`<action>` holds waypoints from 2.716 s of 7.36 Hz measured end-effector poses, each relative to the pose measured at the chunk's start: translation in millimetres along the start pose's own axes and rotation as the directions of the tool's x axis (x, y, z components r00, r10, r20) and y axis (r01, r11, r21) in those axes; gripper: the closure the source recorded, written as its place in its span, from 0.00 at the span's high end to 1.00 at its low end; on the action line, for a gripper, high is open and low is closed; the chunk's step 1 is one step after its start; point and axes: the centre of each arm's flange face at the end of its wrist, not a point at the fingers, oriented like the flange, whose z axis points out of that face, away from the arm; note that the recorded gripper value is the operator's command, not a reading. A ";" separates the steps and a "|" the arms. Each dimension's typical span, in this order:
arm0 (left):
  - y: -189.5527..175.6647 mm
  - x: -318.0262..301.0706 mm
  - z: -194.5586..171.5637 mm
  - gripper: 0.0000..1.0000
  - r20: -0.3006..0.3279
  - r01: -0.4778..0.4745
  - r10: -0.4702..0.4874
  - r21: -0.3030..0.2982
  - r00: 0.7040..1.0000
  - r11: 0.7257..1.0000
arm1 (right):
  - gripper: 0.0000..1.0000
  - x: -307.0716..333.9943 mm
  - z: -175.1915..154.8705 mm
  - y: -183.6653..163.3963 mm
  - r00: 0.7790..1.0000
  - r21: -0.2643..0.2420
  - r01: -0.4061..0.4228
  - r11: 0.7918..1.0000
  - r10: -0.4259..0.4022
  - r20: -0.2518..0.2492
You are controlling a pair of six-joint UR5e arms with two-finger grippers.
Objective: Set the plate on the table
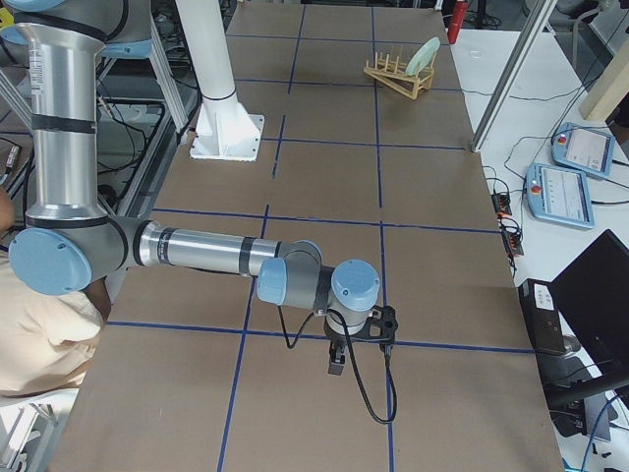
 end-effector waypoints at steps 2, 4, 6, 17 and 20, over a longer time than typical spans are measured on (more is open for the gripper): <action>-6.2 4.0 -4.4 1.00 0.002 -0.004 0.004 0.008 1.000 1.000 | 1.00 0.2 0.3 0.0 1.000 -0.001 0.000 1.000 0.000 0.000; -15.6 7.3 -11.1 1.00 0.033 -0.017 0.016 0.018 0.999 1.000 | 1.00 0.2 0.2 0.0 1.000 0.000 0.000 1.000 0.000 0.000; -49.7 18.5 -33.3 1.00 0.145 -0.076 0.067 0.054 0.987 0.996 | 1.00 -0.1 -0.1 0.0 1.000 0.000 0.000 1.000 0.000 0.000; -180.9 276.0 33.5 0.90 -0.471 0.485 -0.309 0.316 0.826 0.815 | 1.00 0.1 0.1 0.0 1.000 0.000 0.000 1.000 0.000 0.000; -212.3 325.6 65.1 0.81 -0.637 0.747 -0.508 0.166 0.580 0.644 | 1.00 0.0 0.0 0.0 1.000 0.000 0.000 1.000 0.000 0.000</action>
